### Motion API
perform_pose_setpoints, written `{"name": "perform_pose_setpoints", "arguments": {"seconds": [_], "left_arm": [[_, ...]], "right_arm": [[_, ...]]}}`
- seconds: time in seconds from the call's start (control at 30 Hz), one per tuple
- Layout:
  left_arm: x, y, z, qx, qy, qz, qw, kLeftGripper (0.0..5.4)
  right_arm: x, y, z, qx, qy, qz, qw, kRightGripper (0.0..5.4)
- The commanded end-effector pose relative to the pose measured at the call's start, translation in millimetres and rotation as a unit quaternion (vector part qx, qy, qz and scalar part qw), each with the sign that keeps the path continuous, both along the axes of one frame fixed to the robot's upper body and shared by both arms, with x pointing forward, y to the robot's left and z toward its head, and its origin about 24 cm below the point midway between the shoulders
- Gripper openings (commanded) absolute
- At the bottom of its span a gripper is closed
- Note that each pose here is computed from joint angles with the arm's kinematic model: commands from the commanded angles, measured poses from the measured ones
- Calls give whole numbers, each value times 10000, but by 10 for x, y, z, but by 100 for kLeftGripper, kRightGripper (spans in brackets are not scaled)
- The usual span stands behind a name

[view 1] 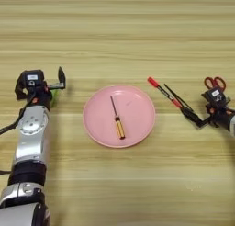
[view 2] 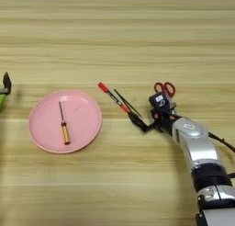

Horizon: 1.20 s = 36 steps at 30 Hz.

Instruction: Move the objects on the table

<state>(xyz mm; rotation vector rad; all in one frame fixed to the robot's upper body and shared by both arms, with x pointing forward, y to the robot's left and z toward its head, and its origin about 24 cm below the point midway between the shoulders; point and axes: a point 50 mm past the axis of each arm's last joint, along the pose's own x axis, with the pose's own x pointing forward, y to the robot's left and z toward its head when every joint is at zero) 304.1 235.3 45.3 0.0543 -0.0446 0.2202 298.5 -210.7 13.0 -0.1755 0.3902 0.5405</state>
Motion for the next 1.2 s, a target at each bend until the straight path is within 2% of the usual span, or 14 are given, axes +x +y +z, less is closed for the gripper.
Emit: {"name": "perform_pose_setpoints", "arguments": {"seconds": [0.03,0.23,0.5,1.2], "left_arm": [[12,-7,-12,-10,89,1,10000,540],[10,-4,-11,-11,86,7,10000,540],[7,5,-9,-8,85,11,10000,540],[4,11,-7,-2,78,23,10000,540]], "right_arm": [[-224,-47,-387,-263,1047,-130,9941,537],[-244,-101,-464,-370,1332,-283,9900,486],[-272,-108,-547,-104,1700,-356,9847,430],[-282,-68,-516,-139,1592,-158,9870,214]]}}
